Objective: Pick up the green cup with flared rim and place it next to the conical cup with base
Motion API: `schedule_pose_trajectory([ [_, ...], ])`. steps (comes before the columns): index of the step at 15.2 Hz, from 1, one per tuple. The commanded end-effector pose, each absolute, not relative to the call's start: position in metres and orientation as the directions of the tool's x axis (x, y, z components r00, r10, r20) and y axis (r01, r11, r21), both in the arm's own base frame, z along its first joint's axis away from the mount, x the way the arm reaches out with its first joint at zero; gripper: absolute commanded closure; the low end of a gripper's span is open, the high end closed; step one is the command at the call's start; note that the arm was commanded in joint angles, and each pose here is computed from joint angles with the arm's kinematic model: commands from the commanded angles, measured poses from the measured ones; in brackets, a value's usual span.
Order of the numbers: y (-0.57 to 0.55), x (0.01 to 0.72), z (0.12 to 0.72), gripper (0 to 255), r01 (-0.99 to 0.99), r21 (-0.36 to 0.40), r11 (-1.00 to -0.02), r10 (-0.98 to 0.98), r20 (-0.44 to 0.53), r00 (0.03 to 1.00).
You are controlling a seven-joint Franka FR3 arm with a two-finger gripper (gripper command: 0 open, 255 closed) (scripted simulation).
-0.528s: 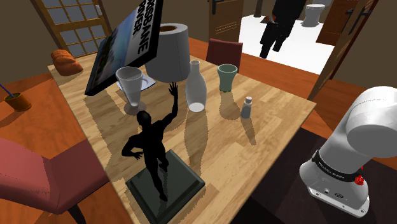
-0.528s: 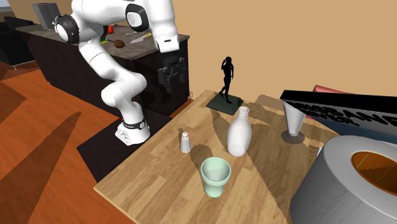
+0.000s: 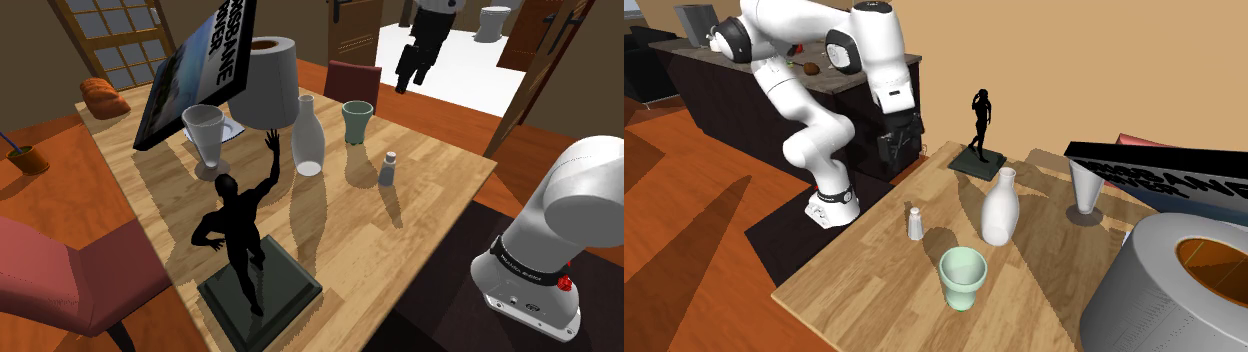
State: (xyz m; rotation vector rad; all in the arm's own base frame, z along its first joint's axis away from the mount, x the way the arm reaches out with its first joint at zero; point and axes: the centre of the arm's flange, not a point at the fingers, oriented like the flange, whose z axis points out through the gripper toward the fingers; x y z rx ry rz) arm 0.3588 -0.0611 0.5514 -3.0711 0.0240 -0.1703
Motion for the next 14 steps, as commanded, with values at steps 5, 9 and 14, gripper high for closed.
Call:
schedule_pose_trajectory([
  [5, -0.112, 0.412, 0.515, 0, 0.023, -0.087, -0.996, 0.013, 0.112, 0.994],
  [9, -0.144, 0.449, 0.49, 0, 0.045, -0.102, -0.994, 0.033, 0.112, 0.993],
  [14, -0.183, 0.495, 0.459, 0, 0.072, -0.12, -0.99, 0.059, 0.114, 0.992],
])
